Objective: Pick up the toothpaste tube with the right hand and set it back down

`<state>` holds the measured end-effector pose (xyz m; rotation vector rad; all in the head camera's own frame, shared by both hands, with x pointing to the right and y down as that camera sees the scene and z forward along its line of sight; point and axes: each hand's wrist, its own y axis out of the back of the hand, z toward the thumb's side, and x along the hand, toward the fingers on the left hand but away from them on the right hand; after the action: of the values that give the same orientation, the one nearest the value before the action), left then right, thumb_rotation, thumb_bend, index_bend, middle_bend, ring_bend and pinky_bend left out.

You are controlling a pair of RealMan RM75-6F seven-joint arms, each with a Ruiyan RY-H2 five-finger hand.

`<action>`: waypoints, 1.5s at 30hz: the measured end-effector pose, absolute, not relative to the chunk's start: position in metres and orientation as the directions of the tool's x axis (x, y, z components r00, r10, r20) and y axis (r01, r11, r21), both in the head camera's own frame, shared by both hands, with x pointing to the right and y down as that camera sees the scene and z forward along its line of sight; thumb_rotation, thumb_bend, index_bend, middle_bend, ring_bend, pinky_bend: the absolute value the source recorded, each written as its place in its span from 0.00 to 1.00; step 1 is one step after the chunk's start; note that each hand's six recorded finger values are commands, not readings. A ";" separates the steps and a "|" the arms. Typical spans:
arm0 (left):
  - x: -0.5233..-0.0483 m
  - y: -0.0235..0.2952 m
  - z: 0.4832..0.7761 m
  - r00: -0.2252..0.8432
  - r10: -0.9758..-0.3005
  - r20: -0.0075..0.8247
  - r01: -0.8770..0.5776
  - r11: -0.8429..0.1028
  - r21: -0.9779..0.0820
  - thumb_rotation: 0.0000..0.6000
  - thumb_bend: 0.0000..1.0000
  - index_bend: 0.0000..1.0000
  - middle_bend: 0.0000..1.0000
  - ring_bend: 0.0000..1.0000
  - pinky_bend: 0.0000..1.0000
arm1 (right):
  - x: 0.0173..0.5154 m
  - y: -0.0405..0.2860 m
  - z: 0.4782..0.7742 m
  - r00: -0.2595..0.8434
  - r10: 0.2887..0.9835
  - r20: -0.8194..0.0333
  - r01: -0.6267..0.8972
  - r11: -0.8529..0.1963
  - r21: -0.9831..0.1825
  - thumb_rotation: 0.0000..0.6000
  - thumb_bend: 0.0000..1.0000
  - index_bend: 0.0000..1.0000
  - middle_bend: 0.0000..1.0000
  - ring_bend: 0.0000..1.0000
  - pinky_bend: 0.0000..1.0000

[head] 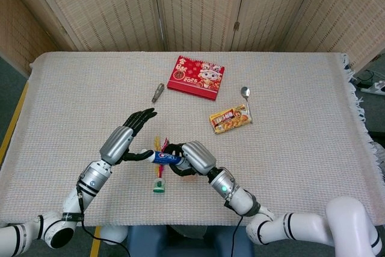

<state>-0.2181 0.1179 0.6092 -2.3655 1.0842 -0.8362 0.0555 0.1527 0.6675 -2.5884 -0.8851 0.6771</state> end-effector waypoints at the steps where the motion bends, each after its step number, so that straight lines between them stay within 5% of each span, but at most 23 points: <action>1: -0.216 0.119 0.609 0.520 -0.780 0.348 -0.536 -0.615 -0.578 0.11 0.02 0.06 0.05 0.00 0.00 | 0.053 0.153 0.668 0.695 0.642 -0.324 0.494 -0.754 -0.433 1.00 0.81 0.65 0.58 0.64 0.62; 17: -0.190 0.125 0.610 0.543 -0.776 0.321 -0.522 -0.611 -0.595 0.11 0.02 0.04 0.04 0.00 0.00 | 0.031 0.151 0.663 0.686 0.672 -0.279 0.576 -0.736 -0.355 1.00 0.83 0.66 0.59 0.64 0.62; 23: -0.179 0.129 0.610 0.548 -0.789 0.276 -0.508 -0.577 -0.639 0.01 0.02 0.04 0.04 0.00 0.00 | 0.022 0.151 0.661 0.677 0.678 -0.285 0.599 -0.734 -0.321 1.00 0.84 0.67 0.60 0.64 0.62; 30: -0.177 0.130 0.613 0.544 -0.794 0.270 -0.511 -0.569 -0.644 0.00 0.03 0.01 0.03 0.00 0.00 | 0.018 0.153 0.661 0.672 0.681 -0.291 0.611 -0.732 -0.301 1.00 0.85 0.68 0.60 0.64 0.62; 45: -0.235 0.114 0.618 0.466 -0.824 0.321 -0.471 -0.539 -0.698 0.00 0.03 0.00 0.03 0.00 0.00 | 0.076 0.136 0.670 0.670 0.626 -0.400 0.385 -0.753 -0.533 1.00 0.85 0.66 0.56 0.61 0.58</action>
<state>-0.2349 0.1139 0.6178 -2.1933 1.0743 -0.8870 0.0758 0.1363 0.6700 -2.4786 -0.7907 0.8092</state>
